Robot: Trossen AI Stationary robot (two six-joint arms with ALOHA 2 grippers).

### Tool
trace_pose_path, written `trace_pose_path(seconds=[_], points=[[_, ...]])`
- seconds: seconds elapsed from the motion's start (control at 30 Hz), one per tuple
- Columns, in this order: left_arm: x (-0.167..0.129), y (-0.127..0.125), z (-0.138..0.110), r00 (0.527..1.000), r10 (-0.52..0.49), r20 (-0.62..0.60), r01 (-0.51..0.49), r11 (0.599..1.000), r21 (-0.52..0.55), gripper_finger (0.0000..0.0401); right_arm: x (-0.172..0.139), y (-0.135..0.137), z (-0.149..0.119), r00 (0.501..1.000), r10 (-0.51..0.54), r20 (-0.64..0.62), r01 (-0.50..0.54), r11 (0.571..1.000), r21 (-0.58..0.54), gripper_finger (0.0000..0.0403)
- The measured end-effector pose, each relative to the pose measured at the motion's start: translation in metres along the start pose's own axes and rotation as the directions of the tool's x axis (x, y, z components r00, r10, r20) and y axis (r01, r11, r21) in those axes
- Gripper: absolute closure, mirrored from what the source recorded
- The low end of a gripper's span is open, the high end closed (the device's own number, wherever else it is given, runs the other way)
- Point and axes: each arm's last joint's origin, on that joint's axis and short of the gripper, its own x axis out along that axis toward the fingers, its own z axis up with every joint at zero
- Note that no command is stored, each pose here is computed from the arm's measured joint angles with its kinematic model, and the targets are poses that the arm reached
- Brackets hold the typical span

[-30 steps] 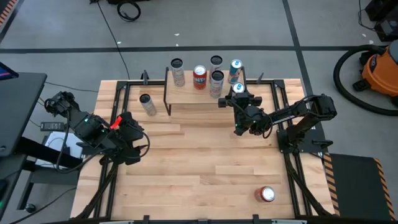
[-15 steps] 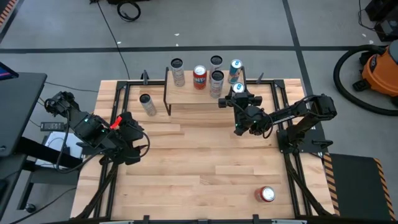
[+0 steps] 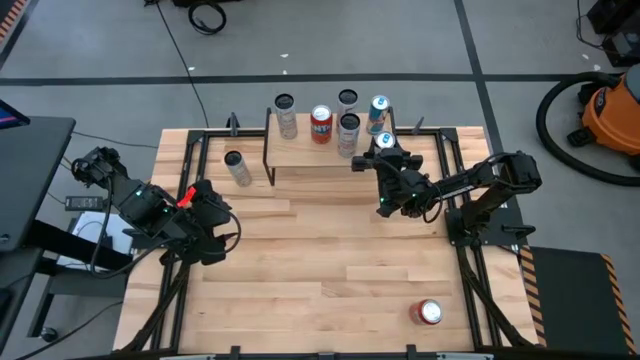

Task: Place canned beverage on shelf
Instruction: Put the blue soda can on the shelf aligned with the other blue soda can

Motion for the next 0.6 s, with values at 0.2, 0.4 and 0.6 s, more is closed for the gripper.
trace_pose_path(seconds=[0.2,0.4,0.6], points=[[0.000,0.000,0.000,1.000,0.000,0.000,0.000,1.000,0.000,0.0085,0.000,0.000,0.001,1.000,0.000,0.000,0.000,0.999,-0.040,0.0133],[0.000,0.000,0.000,1.000,-0.001,0.000,0.001,1.000,0.000,0.0085,-0.003,0.005,0.016,1.000,0.008,-0.002,-0.008,1.000,-0.026,0.0133],[0.000,0.000,0.000,1.000,0.000,0.000,0.000,1.000,0.000,0.0085,-0.003,0.008,0.025,1.000,0.008,-0.002,-0.008,0.997,-0.071,0.0133]])
